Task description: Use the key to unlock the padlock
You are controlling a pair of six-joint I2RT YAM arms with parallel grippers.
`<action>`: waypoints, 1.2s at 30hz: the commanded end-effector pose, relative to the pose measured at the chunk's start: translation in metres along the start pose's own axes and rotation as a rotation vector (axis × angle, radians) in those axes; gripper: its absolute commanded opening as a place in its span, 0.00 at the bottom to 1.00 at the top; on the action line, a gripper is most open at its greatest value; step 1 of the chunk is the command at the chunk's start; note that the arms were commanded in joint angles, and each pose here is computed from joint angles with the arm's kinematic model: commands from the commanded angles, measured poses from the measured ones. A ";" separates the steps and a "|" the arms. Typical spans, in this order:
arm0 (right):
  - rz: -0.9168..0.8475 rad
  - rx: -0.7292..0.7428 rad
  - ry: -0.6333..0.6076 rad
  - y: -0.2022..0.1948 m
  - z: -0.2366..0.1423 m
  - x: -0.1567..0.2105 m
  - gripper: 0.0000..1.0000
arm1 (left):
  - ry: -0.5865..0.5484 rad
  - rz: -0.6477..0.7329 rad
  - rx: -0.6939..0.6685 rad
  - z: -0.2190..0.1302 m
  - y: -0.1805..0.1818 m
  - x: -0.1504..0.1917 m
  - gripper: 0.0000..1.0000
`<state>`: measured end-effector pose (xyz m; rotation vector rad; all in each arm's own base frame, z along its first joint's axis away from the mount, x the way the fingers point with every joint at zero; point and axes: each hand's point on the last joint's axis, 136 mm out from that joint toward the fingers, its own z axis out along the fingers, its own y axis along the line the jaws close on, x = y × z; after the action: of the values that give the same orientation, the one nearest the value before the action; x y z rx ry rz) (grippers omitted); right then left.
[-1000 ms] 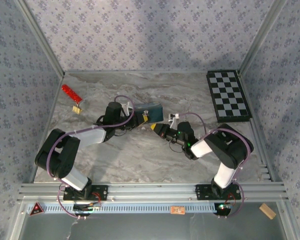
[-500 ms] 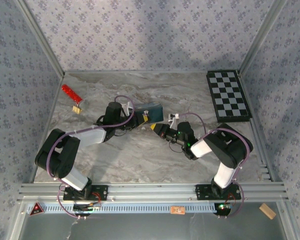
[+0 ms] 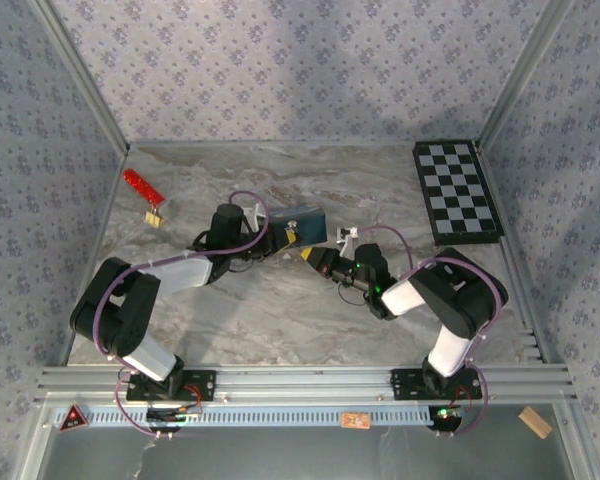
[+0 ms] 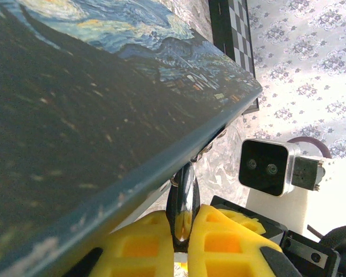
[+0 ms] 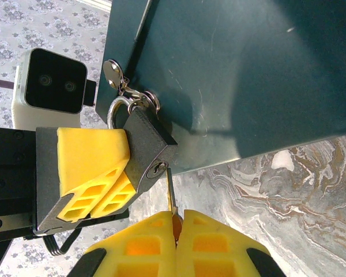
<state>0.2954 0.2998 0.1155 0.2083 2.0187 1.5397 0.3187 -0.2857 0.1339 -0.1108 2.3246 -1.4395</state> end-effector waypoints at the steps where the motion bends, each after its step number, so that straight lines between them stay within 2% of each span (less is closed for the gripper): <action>1: -0.031 -0.030 -0.018 0.012 -0.004 -0.003 0.00 | -0.014 0.042 0.033 -0.001 -0.011 -0.003 0.00; 36: -0.053 0.002 -0.047 0.007 -0.007 -0.010 0.00 | -0.007 0.041 0.059 -0.002 -0.017 0.000 0.00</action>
<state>0.2941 0.2962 0.1195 0.1997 2.0063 1.5225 0.3176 -0.2861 0.1332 -0.1083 2.3231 -1.4416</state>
